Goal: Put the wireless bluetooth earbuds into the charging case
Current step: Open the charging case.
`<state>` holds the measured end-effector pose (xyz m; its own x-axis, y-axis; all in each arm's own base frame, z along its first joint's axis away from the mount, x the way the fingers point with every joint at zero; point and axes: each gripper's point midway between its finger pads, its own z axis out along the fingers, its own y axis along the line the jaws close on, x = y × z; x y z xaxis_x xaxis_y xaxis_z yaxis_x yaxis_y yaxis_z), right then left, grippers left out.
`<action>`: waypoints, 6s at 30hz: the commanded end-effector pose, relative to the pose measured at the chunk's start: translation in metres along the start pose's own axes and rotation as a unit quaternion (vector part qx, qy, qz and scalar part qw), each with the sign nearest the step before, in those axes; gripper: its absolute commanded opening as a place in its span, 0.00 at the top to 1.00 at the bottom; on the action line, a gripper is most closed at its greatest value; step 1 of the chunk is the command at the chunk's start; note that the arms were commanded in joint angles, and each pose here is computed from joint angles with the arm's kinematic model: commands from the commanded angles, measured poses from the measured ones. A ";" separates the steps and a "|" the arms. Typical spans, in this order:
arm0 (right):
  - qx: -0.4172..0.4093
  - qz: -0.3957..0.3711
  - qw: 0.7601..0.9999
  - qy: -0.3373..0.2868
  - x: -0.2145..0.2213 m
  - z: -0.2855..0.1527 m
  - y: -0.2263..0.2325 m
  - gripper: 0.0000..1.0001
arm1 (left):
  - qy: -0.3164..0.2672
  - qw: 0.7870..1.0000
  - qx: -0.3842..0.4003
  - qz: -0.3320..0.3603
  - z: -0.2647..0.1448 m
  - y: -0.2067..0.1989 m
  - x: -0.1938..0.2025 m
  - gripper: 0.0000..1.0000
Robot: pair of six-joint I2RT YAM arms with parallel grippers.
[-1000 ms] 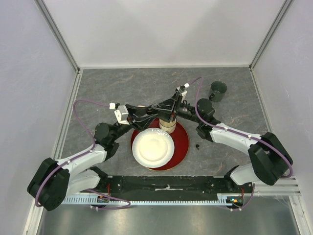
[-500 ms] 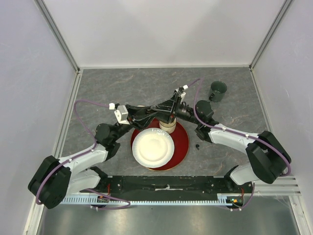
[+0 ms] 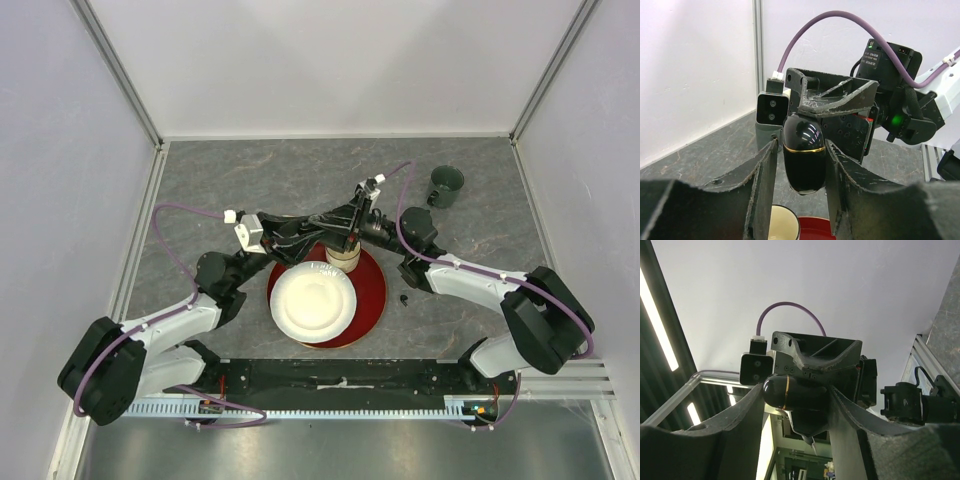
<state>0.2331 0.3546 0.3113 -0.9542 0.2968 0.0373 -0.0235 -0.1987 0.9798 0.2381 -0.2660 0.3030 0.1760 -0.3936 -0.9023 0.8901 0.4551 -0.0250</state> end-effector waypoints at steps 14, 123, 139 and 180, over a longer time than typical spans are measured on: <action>-0.026 -0.020 0.999 -0.007 0.002 -0.001 0.017 0.80 | -0.030 1.000 -0.007 0.007 0.004 0.001 -0.019 0.70; 0.053 -0.231 0.971 0.019 0.032 -0.009 0.014 0.32 | -0.090 0.988 0.066 0.104 -0.018 -0.033 -0.046 0.98; 0.064 -0.233 0.970 0.018 0.029 -0.009 0.008 0.72 | -0.083 0.990 0.081 0.083 -0.013 -0.036 -0.043 0.90; 0.184 -0.375 0.900 -0.123 -0.024 -0.050 0.015 0.18 | -0.059 0.994 0.073 0.064 -0.018 -0.033 -0.025 0.98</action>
<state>0.2236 0.3225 0.2940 -0.7345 0.3604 -0.5750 -0.4653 0.3494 0.8133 0.2075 -0.2660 0.2911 0.2348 -0.3665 -0.9003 0.9242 0.3712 0.0899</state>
